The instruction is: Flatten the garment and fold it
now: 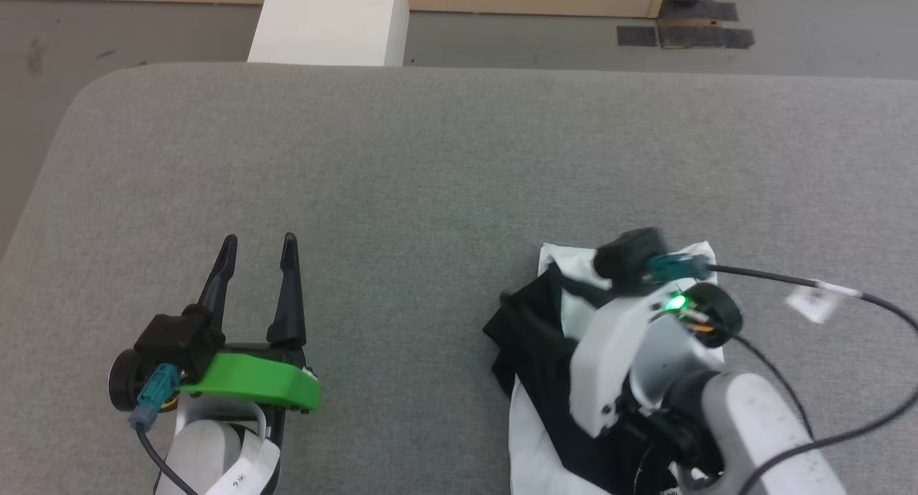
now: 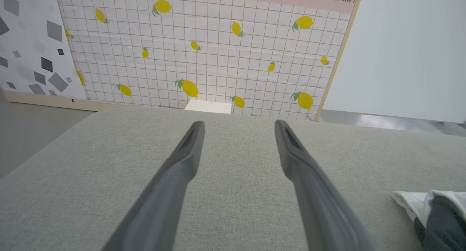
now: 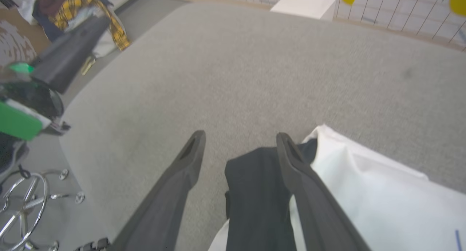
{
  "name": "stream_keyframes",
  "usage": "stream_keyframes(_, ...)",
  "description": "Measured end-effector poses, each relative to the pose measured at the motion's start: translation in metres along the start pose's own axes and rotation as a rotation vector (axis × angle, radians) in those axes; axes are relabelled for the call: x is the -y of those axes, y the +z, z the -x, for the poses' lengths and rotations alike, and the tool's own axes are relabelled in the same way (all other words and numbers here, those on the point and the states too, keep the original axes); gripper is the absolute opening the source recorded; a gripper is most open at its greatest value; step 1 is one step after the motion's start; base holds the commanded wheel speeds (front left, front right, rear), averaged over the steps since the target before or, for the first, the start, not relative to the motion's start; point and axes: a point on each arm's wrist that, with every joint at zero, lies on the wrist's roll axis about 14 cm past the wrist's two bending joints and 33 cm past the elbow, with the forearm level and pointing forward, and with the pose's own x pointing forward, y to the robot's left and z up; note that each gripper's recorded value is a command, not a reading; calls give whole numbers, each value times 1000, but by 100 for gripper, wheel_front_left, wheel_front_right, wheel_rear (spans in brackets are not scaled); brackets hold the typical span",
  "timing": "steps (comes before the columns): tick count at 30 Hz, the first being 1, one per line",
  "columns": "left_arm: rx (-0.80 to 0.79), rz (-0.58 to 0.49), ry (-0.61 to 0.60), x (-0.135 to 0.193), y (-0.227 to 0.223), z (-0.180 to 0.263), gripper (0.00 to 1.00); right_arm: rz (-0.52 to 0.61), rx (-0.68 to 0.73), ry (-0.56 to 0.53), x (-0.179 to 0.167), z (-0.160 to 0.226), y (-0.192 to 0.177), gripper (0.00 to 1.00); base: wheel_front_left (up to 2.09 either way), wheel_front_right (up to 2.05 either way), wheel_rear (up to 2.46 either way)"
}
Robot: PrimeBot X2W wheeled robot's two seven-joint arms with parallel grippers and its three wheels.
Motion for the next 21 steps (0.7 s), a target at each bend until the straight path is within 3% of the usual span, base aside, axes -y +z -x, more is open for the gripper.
stream_keyframes(5, 17, 8, -25, 9, 6, -1, 100, -56, 350, -52, 19, 40, 68, 100, 0, 0, 0)
stream_keyframes(9, 31, 13, -42, 16, 11, -1, 100, -209, 516, -154, 60, 79, 74, 100, 0, 0, 0)
stream_keyframes(15, 38, 20, -66, 24, 13, 1, 100, -328, 566, -351, 115, 123, 41, 100, 0, 0, 0)
stream_keyframes(21, 32, 26, -74, 28, 10, 0, 100, -467, 413, -478, 145, 132, -30, 100, 0, 0, 0)
